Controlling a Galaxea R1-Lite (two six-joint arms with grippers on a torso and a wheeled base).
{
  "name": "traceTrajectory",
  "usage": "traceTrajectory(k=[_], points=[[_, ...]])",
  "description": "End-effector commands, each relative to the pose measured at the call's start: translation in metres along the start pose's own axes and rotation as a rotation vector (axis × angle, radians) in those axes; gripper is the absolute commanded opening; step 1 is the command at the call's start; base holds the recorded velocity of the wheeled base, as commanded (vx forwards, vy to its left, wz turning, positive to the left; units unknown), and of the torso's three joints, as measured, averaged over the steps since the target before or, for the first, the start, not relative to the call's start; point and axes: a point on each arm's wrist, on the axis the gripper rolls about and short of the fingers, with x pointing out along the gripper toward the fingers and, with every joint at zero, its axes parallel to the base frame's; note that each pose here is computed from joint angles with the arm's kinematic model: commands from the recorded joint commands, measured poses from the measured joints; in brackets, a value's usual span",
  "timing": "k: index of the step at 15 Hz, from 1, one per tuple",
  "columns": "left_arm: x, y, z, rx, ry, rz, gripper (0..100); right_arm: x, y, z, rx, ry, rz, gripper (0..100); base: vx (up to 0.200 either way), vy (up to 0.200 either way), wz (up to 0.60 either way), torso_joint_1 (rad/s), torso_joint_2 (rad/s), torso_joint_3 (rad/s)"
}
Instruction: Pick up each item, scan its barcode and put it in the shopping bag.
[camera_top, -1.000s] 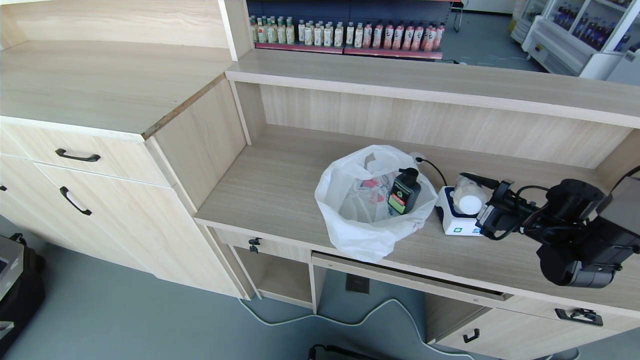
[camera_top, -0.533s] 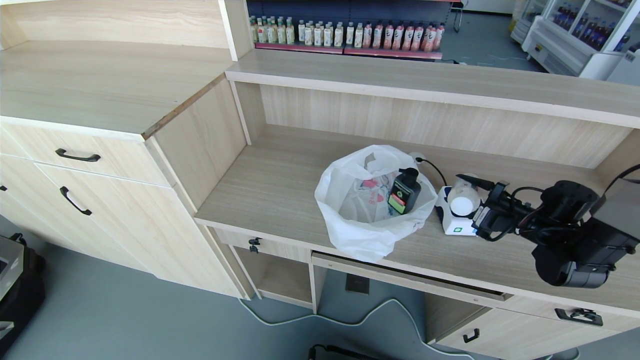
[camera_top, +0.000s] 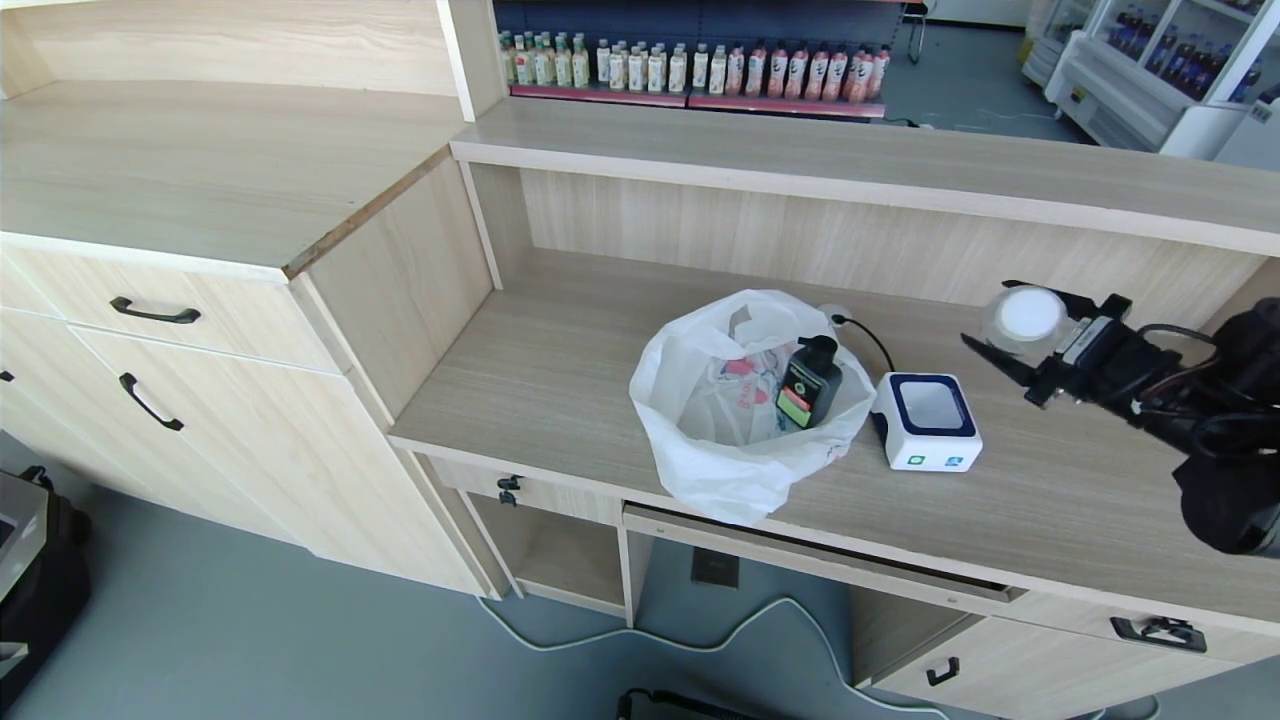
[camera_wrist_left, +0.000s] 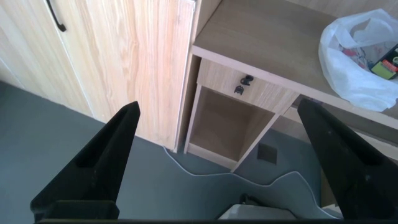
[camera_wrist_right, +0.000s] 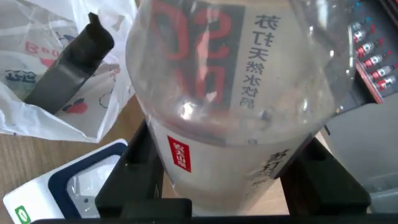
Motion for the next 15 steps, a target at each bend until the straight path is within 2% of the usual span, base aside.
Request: traceTrajectory(k=[1,2,4,6,9,11,14,15], points=[[0.000,0.000,0.000,0.000,-0.001,0.000,100,-0.098,-0.067,0.088,0.205,0.199,-0.204,0,0.000,0.000,0.00,0.000,0.00,0.000],[0.000,0.000,0.000,0.000,-0.002,0.000,100,-0.114,-0.071,0.097,0.226,0.277,-0.239,0,0.000,0.000,0.00,0.000,0.00,0.000],[0.000,0.000,0.000,0.000,-0.001,0.000,100,-0.134,-0.066,0.108,0.283,0.400,-0.264,0,0.000,0.000,0.00,0.000,0.00,0.000],[0.000,0.000,0.000,0.000,-0.001,0.000,100,-0.147,-0.056,0.123,0.330,0.469,-0.257,0,0.000,0.000,0.00,0.000,0.00,0.000],[0.000,0.000,0.000,0.000,-0.002,0.000,100,-0.151,-0.052,0.139,0.340,0.457,-0.243,0,0.000,0.000,0.00,0.000,0.00,0.000],[0.000,0.000,0.000,0.000,-0.001,0.000,100,-0.142,-0.044,0.145,0.397,0.423,-0.195,0,0.000,0.000,0.60,-0.005,0.00,0.002],[0.000,0.000,0.000,0.000,-0.001,0.002,100,-0.126,-0.034,0.151,0.422,0.441,-0.207,0,0.000,0.000,0.60,0.001,0.00,0.004],[0.000,0.000,0.000,0.000,-0.001,0.000,100,-0.112,-0.023,0.157,0.437,0.446,-0.200,0,0.000,0.000,0.60,0.002,0.02,0.002]])
